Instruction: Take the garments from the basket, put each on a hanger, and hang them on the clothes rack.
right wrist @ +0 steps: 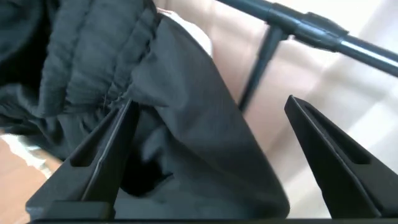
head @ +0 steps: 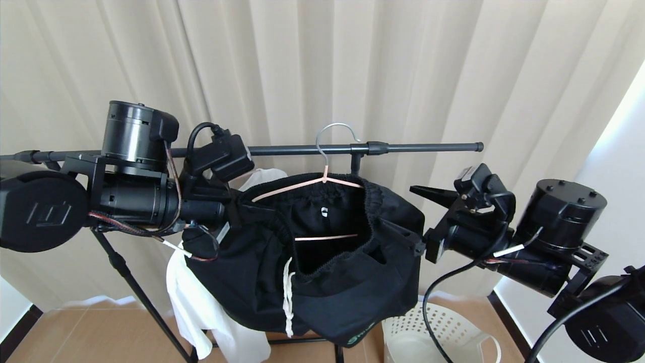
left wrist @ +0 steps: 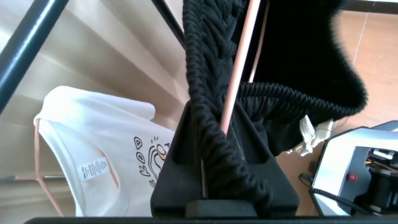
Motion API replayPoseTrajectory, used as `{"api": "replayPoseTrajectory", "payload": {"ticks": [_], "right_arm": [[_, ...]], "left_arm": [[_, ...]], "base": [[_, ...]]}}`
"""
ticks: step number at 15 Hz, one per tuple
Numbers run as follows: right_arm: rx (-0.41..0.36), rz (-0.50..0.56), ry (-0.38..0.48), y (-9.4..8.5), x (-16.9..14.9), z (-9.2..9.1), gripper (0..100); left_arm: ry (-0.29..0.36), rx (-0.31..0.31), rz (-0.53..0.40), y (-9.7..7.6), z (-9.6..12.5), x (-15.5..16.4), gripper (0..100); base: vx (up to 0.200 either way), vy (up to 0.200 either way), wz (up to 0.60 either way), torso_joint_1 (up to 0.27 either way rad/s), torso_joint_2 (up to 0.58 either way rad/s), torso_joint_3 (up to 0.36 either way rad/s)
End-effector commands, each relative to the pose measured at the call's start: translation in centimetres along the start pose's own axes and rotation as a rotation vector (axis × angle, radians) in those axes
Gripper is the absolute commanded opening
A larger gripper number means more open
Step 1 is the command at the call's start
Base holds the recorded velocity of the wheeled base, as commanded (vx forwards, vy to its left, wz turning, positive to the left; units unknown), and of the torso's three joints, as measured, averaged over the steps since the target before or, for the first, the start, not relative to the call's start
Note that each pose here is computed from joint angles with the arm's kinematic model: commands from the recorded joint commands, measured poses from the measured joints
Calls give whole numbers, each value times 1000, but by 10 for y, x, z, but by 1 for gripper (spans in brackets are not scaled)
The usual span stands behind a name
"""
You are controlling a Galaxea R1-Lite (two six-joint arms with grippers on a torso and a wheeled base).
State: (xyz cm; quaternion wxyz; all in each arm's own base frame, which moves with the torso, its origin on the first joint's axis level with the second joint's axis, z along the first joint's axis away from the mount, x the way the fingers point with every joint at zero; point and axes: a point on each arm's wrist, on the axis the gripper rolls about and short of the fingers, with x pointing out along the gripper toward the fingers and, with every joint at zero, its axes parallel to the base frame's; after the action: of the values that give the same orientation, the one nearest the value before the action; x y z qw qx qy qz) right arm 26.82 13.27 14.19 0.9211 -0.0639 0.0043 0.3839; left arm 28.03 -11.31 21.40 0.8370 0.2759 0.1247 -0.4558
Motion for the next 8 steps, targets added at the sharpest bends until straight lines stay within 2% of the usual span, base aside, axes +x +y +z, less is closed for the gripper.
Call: {"api": "replayPoseTrajectory", "payload": {"ticks": [1,5,8], "right_arm": [[6,40,-2,-10,-18,2,100],[21,83,10,-29,-28,-6,100],[39,123,36,-46,-31,-21,100]], "left_arm": [[-18,-6,17,-1,5,-10,0],[-37,-23,40,-1,10,-20,0],[-39,-57,38,-5,10,-24,0]], "base": [[0,0,0,0,0,0],[0,0,0,0,0,0],[0,0,0,0,0,0]]}}
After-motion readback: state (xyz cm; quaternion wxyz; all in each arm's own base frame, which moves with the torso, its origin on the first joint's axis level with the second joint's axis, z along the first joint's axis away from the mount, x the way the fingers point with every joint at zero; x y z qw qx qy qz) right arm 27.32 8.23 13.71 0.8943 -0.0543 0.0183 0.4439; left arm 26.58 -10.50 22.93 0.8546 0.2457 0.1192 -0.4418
